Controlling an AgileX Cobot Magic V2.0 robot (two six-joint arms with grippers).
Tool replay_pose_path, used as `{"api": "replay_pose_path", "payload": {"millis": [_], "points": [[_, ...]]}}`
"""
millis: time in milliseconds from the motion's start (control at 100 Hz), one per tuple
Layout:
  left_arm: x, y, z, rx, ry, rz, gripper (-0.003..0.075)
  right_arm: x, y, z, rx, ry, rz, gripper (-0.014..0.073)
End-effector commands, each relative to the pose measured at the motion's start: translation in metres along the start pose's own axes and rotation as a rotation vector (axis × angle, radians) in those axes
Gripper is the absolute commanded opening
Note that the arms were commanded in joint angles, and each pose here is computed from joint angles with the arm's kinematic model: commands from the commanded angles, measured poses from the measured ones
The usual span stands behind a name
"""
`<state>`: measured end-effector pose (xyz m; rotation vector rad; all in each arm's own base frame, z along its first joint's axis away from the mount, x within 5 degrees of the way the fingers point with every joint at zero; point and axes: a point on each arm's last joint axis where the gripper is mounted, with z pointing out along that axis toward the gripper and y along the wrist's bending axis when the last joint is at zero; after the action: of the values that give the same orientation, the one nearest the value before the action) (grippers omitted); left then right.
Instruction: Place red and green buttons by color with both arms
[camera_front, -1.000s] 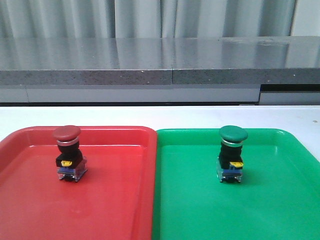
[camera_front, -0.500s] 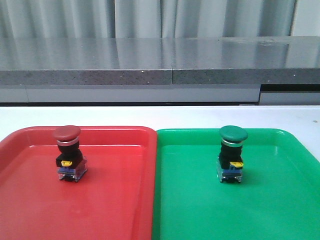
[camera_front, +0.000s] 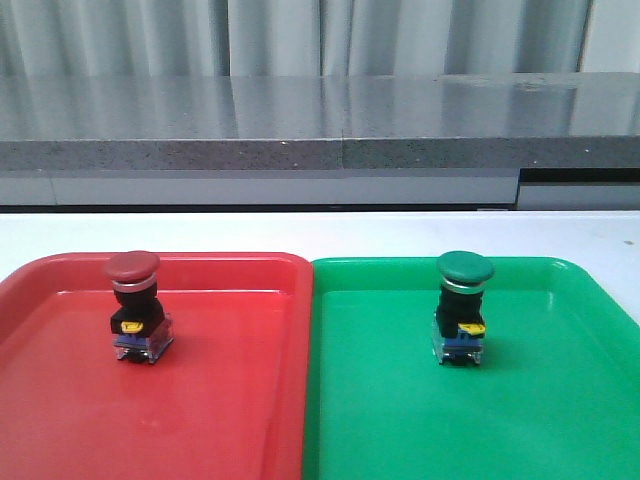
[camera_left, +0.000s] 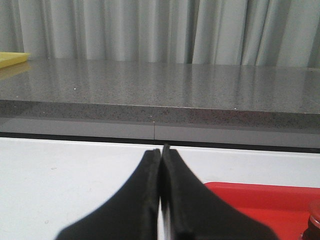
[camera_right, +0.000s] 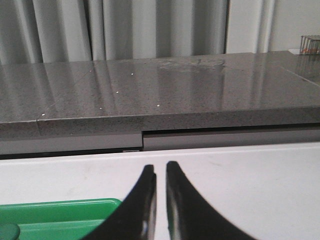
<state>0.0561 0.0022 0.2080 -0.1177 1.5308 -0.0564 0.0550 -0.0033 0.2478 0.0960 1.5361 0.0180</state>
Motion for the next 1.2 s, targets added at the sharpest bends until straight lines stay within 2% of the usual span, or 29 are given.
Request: {"api": "replay_pose_path", "payload": {"millis": [0,200,360,870,1020,1190], "points": [[-0.005,0.000,-0.003,0.010,-0.099,-0.011,-0.0020,-0.010,0.000,-0.001,0.017,-0.124,0.018,0.0069],[-0.005,0.000,-0.003,0.010,-0.099,-0.011,-0.0020,0.011,-0.003,-0.006,0.034,-0.172,0.010,0.0018],[-0.005,0.000,-0.003,0.010,-0.099,-0.011,-0.0020,0.033,-0.005,-0.003,0.038,-0.119,0.024,0.0018],[-0.005,0.000,-0.003,0.010,-0.099,-0.011,-0.0020,0.033,-0.005,-0.003,0.040,-0.108,-0.023,0.0016],[-0.005,0.000,-0.003,0.010,-0.099,-0.011,-0.0020,0.033,-0.005,-0.003,0.043,-0.105,-0.062,-0.0071],[-0.005,0.000,-0.003,0.010,-0.099,-0.011,-0.0020,0.034,-0.005,-0.003,0.043,-0.097,-0.075,-0.0057]]}}
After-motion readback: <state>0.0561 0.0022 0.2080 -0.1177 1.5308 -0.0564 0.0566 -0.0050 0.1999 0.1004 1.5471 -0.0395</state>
